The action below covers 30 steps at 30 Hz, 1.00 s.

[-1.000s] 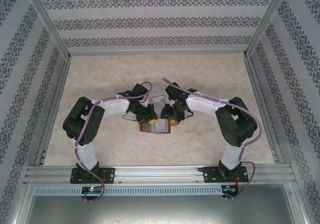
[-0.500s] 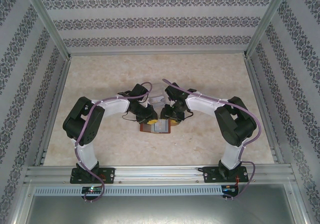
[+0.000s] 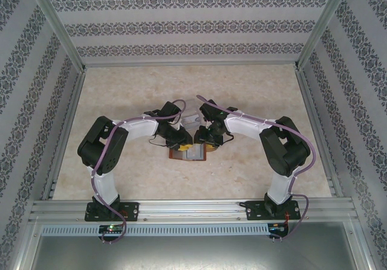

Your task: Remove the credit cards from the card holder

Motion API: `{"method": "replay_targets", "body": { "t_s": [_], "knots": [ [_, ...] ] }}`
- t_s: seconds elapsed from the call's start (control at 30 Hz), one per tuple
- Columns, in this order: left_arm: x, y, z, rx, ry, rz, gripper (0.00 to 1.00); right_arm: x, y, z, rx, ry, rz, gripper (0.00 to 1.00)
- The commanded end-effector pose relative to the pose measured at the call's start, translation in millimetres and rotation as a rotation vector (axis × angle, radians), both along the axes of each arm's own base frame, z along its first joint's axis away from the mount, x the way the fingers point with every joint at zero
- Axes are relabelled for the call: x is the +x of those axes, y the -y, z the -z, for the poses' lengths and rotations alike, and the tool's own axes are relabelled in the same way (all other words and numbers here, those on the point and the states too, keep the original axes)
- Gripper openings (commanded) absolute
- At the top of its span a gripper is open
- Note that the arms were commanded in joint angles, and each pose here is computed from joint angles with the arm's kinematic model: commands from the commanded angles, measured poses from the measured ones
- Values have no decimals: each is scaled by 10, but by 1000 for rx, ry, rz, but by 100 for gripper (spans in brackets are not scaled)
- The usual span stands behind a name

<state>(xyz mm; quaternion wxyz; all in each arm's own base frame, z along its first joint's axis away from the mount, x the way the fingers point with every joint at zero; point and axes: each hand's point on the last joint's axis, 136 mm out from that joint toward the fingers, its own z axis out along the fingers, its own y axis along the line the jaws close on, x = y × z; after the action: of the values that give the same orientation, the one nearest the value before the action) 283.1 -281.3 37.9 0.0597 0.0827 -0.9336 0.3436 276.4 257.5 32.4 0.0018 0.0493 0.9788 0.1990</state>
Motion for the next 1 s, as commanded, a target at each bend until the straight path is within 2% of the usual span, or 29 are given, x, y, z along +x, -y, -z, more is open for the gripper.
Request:
{"method": "replay_targets", "body": {
  "t_s": [0.0, 0.5, 0.97],
  "knots": [
    [-74, -33, 69, 55, -17, 32, 26, -37, 89, 108, -34, -19, -1, 50],
    [-72, -72, -7, 69, 9, 33, 26, -40, 46, 60, -32, -12, -14, 49],
    [-8, -103, -148, 88, 56, 27, 26, -100, 126, 229, -82, -42, -13, 38]
  ]
}}
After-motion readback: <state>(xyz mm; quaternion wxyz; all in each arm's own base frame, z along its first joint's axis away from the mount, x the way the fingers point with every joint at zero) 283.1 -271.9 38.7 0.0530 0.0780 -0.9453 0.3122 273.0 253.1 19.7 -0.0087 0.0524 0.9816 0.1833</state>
